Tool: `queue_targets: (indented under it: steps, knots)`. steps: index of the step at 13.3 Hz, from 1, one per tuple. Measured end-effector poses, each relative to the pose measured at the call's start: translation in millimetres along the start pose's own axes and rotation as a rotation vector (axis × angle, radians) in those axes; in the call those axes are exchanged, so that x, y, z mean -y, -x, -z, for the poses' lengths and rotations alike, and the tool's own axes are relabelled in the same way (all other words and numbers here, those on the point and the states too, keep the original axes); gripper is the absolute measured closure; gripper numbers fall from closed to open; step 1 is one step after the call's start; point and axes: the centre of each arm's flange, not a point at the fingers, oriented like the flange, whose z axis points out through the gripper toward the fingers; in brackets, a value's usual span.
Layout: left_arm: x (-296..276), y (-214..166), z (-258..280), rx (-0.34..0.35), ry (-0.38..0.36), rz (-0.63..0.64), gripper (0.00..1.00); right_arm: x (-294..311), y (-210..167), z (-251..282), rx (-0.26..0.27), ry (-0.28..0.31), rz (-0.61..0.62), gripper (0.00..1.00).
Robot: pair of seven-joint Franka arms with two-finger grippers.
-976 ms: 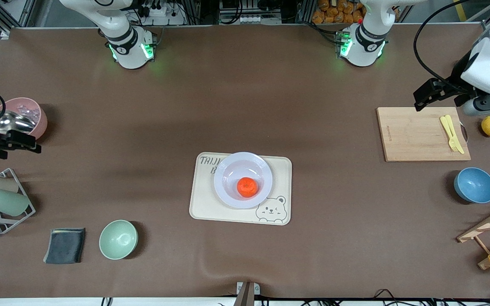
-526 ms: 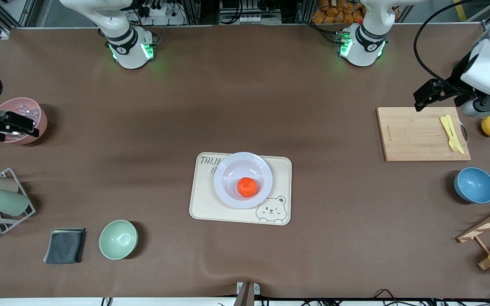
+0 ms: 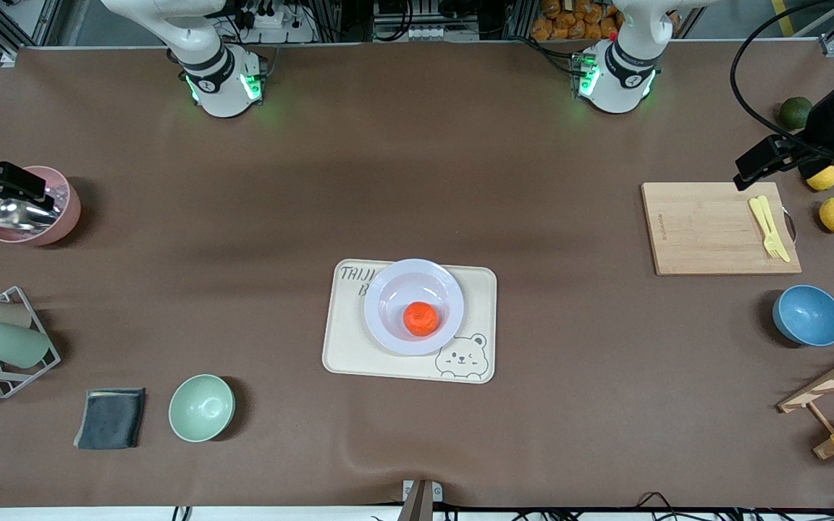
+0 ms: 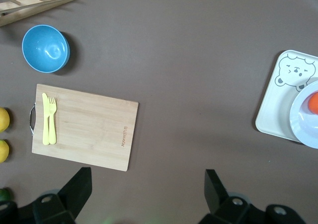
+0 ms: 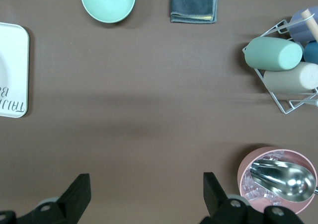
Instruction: Place orange and plate with both arms
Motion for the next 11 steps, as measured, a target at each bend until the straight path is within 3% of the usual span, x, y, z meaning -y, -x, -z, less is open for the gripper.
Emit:
queue_targets:
  steps: [11]
  knots:
    - [-12.4, 5.1, -0.4, 0.009, 0.001, -0.026, 0.00, 13.6, -5.4, 10.8, -0.042, 0.018, -0.044, 0.00]
